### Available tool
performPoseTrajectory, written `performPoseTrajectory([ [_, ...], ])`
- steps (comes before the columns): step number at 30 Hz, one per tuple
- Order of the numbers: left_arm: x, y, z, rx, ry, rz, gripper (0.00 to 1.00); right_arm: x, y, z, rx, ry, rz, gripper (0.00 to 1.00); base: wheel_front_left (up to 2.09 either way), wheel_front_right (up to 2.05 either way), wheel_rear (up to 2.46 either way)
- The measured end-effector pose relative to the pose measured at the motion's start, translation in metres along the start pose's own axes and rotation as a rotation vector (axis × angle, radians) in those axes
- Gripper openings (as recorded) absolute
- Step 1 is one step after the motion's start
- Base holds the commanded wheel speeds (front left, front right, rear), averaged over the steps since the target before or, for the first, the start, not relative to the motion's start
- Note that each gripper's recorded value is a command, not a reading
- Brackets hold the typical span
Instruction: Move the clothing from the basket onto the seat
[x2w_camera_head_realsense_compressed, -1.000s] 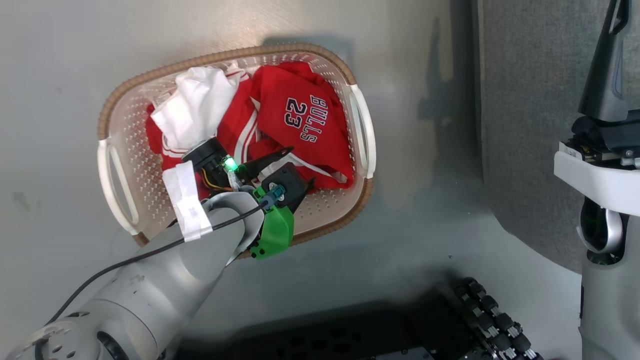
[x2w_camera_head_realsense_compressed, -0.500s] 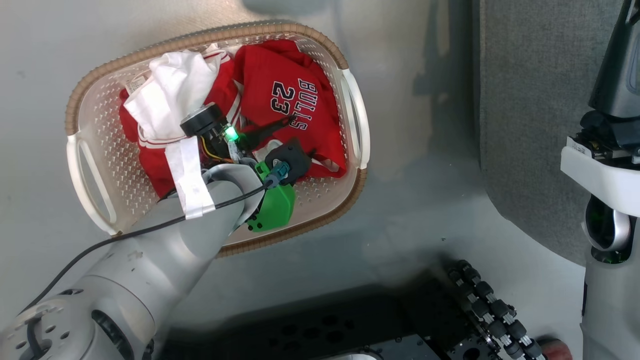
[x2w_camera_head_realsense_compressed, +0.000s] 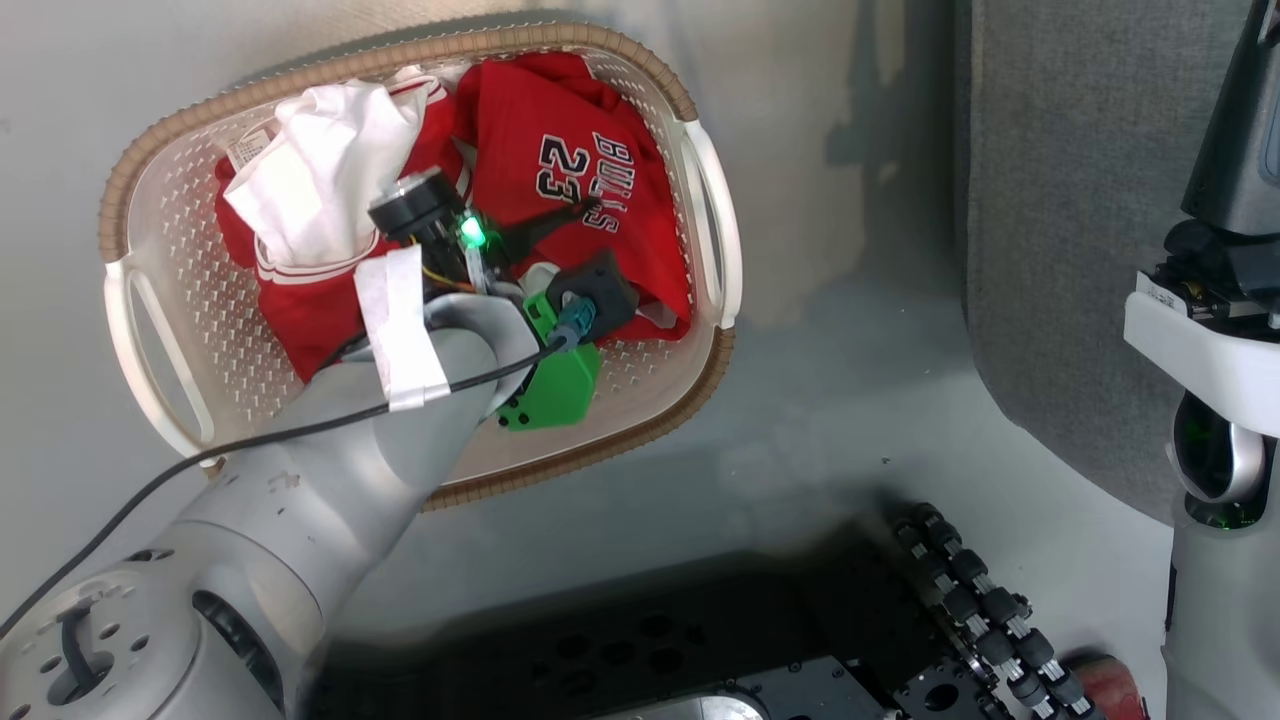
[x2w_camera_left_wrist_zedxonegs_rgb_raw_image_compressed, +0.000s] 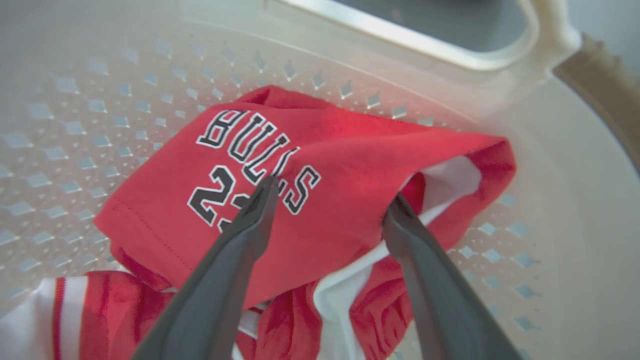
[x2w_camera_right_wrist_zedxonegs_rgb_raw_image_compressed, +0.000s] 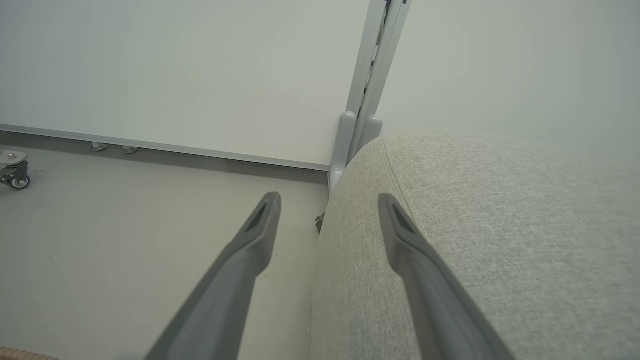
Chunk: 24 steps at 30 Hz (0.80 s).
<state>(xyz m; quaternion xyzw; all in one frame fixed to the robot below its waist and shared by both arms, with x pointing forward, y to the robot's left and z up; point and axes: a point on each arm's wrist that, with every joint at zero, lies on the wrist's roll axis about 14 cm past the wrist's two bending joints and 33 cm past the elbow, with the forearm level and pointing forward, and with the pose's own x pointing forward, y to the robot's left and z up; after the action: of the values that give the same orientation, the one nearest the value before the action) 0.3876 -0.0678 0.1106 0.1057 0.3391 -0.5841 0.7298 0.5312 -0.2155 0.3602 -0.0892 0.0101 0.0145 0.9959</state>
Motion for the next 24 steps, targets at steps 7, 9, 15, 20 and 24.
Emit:
performPoseTrajectory([
  [7, 0.005, 0.002, 0.002, 0.015, -0.015, 0.001, 0.0, -0.001, 0.001, -0.007, -0.001, 0.015, 0.0, 1.0, 0.0, 0.0, 0.0],
  [9, 0.005, 0.001, 0.007, 0.03, -0.028, -0.006, 0.0, -0.001, 0.0, -0.007, -0.001, 0.017, -0.001, 1.0, 0.0, 0.0, 0.0],
  [15, 0.001, 0.004, 0.026, 0.045, -0.076, 0.008, 0.0, 0.0, -0.002, -0.001, 0.0, 0.004, -0.007, 1.0, 0.0, 0.0, 0.0],
  [20, -0.011, 0.006, 0.045, 0.015, -0.134, 0.057, 0.0, 0.002, 0.0, 0.011, 0.008, -0.019, -0.001, 1.0, 0.0, 0.0, 0.0],
  [24, -0.028, 0.007, 0.057, -0.033, -0.173, 0.12, 0.0, 0.003, 0.001, 0.028, 0.016, -0.052, 0.004, 1.0, 0.0, 0.0, 0.0],
])
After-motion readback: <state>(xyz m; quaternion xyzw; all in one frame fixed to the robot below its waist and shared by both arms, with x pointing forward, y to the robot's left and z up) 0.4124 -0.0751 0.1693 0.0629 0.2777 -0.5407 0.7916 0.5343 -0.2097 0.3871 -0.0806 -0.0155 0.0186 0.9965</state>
